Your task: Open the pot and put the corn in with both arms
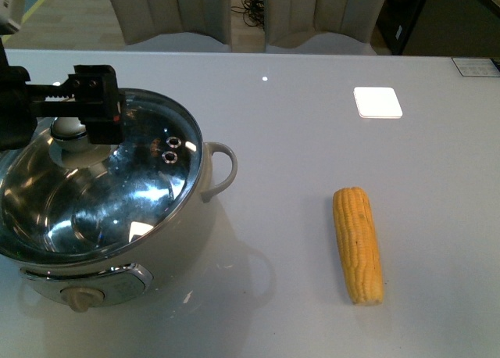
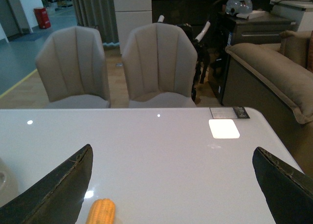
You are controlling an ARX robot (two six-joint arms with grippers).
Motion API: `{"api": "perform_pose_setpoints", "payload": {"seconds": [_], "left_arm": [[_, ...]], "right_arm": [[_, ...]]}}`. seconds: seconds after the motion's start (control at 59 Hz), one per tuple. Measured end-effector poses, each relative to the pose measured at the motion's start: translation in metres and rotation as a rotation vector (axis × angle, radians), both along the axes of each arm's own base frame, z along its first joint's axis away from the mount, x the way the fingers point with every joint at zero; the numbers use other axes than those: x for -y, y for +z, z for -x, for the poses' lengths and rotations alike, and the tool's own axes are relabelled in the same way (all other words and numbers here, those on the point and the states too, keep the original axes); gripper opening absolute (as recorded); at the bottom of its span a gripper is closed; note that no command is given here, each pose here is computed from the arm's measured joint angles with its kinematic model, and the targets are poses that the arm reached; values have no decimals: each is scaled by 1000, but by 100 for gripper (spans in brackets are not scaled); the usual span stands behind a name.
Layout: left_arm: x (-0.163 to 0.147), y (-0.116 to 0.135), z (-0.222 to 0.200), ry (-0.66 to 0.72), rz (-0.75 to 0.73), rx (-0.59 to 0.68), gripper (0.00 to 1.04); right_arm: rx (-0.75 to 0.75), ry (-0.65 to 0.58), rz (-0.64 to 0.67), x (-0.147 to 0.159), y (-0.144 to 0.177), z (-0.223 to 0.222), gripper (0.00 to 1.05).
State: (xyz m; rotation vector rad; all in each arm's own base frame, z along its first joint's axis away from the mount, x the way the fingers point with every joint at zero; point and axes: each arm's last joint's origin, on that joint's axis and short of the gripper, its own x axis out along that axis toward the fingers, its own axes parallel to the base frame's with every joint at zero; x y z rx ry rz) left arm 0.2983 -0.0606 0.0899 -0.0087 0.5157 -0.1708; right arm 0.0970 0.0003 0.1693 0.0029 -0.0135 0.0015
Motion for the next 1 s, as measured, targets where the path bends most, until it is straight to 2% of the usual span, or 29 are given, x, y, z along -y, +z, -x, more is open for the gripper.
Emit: {"api": "perform_pose_setpoints", "payload": {"seconds": [0.254, 0.576, 0.644, 0.813, 0.948, 0.999], "left_arm": [[3, -15, 0, 8, -45, -26, 98], [4, -18, 0, 27, -58, -18, 98], [4, -18, 0, 28, -58, -18, 92], [6, -17, 0, 28, -57, -14, 69], [8, -17, 0, 34, -61, -11, 45], [8, -17, 0, 36, -65, -10, 42]], "right_arm": [[0, 0, 0, 0, 0, 0, 96], [0, 0, 0, 0, 0, 0, 96], [0, 0, 0, 0, 0, 0, 96], [0, 0, 0, 0, 0, 0, 96], [0, 0, 0, 0, 0, 0, 96], [0, 0, 0, 0, 0, 0, 96]]}}
